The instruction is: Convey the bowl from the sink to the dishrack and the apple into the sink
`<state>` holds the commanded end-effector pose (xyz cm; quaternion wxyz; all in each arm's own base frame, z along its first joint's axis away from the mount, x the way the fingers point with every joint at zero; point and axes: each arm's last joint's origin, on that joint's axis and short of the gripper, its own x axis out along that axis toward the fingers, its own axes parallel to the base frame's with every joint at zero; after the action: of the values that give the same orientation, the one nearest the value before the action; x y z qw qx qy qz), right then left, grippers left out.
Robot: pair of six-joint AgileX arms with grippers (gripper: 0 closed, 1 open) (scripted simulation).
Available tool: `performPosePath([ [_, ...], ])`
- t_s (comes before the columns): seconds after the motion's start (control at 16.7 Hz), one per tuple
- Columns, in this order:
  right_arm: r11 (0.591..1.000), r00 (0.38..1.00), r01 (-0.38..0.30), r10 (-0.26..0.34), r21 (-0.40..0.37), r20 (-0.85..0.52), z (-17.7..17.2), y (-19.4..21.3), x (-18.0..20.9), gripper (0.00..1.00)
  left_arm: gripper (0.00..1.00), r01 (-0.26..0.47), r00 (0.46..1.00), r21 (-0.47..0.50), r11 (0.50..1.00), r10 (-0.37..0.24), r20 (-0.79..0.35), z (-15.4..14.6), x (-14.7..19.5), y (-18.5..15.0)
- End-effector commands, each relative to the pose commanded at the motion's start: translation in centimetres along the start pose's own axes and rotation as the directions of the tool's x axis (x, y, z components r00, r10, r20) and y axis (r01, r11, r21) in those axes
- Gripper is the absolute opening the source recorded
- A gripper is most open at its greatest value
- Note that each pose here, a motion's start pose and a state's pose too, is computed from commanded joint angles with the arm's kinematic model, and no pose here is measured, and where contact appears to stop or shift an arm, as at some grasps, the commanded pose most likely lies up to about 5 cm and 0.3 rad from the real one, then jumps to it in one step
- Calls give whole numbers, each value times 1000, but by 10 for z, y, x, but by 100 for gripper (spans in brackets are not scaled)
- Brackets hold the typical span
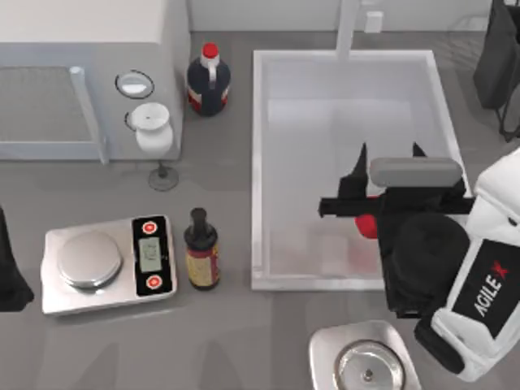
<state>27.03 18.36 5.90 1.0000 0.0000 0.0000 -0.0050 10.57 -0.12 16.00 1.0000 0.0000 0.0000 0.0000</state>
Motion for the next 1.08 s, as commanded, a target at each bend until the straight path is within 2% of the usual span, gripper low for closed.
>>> performPosePath([
  [0.12, 1000, 1000, 0, 0, 0, 0, 0, 0, 0, 98, 100, 0, 1000, 0, 1000, 0, 0, 0, 0, 0],
  [0.18, 1000, 1000, 0, 0, 0, 0, 0, 0, 0, 100, 100, 0, 1000, 0, 1000, 0, 0, 0, 0, 0],
  [0.78, 1000, 1000, 2, -2, 1, -1, 1, -1, 1, 100, 100, 0, 1000, 0, 1000, 0, 0, 0, 0, 0],
  [1.08, 999, 997, 44, -45, -28, -61, 24, -37, 6, 100, 100, 0, 1000, 0, 1000, 0, 0, 0, 0, 0],
])
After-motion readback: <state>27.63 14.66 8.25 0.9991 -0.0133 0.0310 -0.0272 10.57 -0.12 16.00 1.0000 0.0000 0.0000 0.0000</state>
